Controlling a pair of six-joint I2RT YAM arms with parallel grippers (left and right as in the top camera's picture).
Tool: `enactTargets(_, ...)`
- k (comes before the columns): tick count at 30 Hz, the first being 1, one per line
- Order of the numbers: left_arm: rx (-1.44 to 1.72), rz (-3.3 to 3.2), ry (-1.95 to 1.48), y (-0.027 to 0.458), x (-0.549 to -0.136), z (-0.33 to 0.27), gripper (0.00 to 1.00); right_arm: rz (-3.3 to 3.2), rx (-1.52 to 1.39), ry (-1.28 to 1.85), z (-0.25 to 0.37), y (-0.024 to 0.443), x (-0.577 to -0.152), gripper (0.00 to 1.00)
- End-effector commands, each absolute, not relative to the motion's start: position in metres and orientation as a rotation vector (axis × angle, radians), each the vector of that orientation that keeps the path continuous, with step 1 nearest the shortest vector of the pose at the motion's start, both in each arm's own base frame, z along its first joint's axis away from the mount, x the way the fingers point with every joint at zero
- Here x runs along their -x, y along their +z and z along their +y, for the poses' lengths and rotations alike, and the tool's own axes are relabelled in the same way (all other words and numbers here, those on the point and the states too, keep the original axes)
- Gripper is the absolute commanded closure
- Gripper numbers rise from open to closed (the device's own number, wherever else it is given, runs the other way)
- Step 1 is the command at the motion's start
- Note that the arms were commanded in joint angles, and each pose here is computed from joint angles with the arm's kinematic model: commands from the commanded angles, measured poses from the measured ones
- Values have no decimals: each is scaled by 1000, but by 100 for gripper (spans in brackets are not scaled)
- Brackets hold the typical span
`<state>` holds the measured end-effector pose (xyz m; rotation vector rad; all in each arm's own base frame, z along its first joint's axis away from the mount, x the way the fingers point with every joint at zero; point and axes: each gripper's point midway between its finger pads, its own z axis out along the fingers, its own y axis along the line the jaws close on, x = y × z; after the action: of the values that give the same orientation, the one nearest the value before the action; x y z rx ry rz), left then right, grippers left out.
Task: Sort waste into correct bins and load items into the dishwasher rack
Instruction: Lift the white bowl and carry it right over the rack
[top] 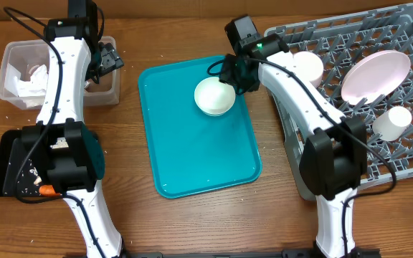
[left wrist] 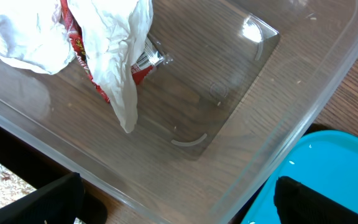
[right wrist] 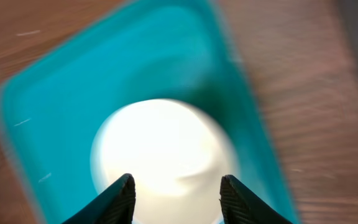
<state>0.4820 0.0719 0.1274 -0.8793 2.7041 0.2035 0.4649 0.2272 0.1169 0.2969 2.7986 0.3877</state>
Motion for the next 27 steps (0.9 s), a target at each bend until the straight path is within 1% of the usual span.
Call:
enactTargets(1, 909, 2666, 182, 137, -486, 73, 0, 2734, 103, 567, 275, 153, -452, 52)
enactTargets(4, 909, 2666, 182, 137, -486, 73, 0, 2723, 266, 481, 288, 140, -446, 52)
enactTargets(6, 909, 2667, 182, 137, -486, 73, 0, 2730, 325, 418, 293, 127, -443, 52)
enactTargets(12, 909, 2667, 182, 137, -486, 73, 0, 2786, 497, 301, 317, 74, -426, 52)
enactTargets(16, 908, 2666, 182, 137, -486, 72, 0, 2800, 509, 199, 314, 54, -427, 52)
enactTargets(20, 909, 2666, 182, 137, -486, 73, 0, 2803, 514, 187, 314, 49, -426, 53)
enactTargets(22, 908, 2666, 182, 137, -486, 72, 0, 2801, 513, 189, 315, 50, -427, 57)
enactTargets(25, 909, 2667, 182, 137, -486, 72, 0, 2805, 514, 186, 314, 49, -426, 70)
enactTargets(26, 908, 2666, 182, 137, -486, 72, 0, 2809, 515, 184, 314, 49, -425, 77)
enactTargets(27, 909, 2666, 182, 137, -486, 73, 0, 2812, 515, 182, 313, 49, -424, 80)
